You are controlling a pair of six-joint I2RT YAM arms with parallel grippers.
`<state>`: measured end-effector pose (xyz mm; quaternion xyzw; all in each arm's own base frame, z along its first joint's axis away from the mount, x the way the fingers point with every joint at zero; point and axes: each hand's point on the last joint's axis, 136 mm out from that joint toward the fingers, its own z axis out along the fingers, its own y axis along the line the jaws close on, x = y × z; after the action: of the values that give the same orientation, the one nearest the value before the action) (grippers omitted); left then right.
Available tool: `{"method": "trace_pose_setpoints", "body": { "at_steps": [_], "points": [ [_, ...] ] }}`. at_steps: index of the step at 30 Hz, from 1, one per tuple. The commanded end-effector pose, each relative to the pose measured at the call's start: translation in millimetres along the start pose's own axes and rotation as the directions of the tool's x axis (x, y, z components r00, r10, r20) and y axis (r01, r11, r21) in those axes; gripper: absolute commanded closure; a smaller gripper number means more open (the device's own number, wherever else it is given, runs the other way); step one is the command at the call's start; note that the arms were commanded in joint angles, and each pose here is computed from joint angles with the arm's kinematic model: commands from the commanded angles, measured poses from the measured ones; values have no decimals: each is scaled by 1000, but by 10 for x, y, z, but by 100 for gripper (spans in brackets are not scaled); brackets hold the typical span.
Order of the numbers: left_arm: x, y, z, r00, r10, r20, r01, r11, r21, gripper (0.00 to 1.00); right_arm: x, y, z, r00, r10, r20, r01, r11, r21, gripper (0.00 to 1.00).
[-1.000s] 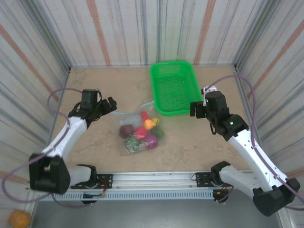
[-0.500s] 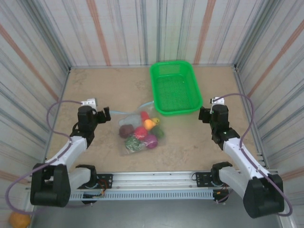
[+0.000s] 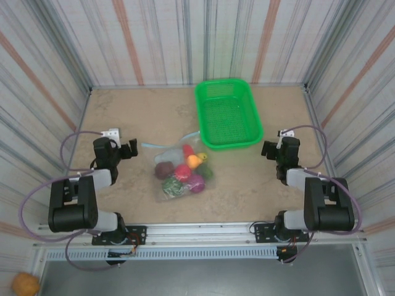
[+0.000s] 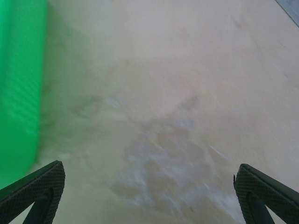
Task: Place the food in the zip-top bag and seal the zipper
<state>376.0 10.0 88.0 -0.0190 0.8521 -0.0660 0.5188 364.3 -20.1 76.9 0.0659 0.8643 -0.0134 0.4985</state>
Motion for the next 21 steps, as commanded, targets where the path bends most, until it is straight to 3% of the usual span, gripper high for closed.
{"method": "trace_pose_setpoints", "body": {
  "at_steps": [1, 4, 8, 13, 21],
  "points": [
    [-210, -221, 14, 988, 96, 121, -108, 989, 100, 1, -281, 184, 41, 986, -10, 165, 31, 992, -122, 0],
    [-152, -269, 86, 971, 164, 174, -173, 984, 37, 1, -174, 214, 100, 982, -13, 189, 42, 988, -150, 0],
    [-115, -225, 211, 981, 177, 80, -175, 984, -28, 1, -178, 173, 228, 993, 3, 121, 14, 990, -143, 0],
    [-85, -208, 199, 983, 174, 59, -172, 984, -43, 1, -183, 68, 244, 994, 12, 107, -6, 998, -60, 0],
    [-88, -226, 194, 980, 190, 65, -187, 981, -59, 1, -186, 68, 229, 993, 10, 117, -3, 998, -60, 0]
  ]
}}
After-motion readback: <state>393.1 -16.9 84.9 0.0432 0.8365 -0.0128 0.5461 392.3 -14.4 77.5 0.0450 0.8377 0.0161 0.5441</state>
